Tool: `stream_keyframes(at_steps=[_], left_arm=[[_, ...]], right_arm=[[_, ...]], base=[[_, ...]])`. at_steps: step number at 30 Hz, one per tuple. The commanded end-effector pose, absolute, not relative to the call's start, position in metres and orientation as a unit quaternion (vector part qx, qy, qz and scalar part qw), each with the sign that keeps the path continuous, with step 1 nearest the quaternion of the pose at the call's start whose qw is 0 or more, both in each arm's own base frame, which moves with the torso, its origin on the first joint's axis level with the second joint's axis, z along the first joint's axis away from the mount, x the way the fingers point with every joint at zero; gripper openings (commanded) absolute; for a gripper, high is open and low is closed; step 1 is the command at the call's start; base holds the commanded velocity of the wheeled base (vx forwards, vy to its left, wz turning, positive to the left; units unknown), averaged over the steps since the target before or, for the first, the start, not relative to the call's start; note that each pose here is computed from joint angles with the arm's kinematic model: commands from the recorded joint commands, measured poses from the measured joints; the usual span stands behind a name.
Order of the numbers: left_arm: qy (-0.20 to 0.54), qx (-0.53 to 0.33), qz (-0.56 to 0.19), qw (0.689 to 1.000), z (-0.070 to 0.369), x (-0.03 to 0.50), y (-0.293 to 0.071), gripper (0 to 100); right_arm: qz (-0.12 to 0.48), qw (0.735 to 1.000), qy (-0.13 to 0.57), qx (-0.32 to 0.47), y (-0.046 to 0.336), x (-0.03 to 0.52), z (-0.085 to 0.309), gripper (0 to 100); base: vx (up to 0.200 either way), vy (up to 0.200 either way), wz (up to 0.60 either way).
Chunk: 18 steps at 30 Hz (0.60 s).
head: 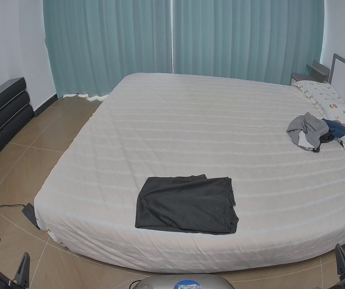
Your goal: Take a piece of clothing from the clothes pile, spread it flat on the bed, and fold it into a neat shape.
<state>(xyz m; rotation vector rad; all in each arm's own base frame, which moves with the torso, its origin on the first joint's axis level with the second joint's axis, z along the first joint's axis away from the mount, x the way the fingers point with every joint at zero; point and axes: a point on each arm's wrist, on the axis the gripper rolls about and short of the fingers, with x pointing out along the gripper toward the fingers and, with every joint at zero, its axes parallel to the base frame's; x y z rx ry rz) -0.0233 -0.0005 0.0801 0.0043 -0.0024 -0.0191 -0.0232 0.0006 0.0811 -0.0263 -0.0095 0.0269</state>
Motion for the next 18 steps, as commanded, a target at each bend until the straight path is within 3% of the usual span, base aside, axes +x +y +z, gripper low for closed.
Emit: stream_keyframes(at_steps=[1,18], left_arm=[[0.005,0.003,-0.005,1.000,0.0753,-0.0222,-0.0003,100],[0.002,0.000,-0.003,1.000,0.0760,-0.0225,-0.0002,100]], right_arm=[[0.014,1.000,-0.001,-0.013,0.0006,-0.0226,0.0760,100],[0.015,1.000,-0.002,-0.014,0.0006,-0.0227,0.0760,100]], base=[[0.000,0.000,0.00],[0.000,0.000,0.00]])
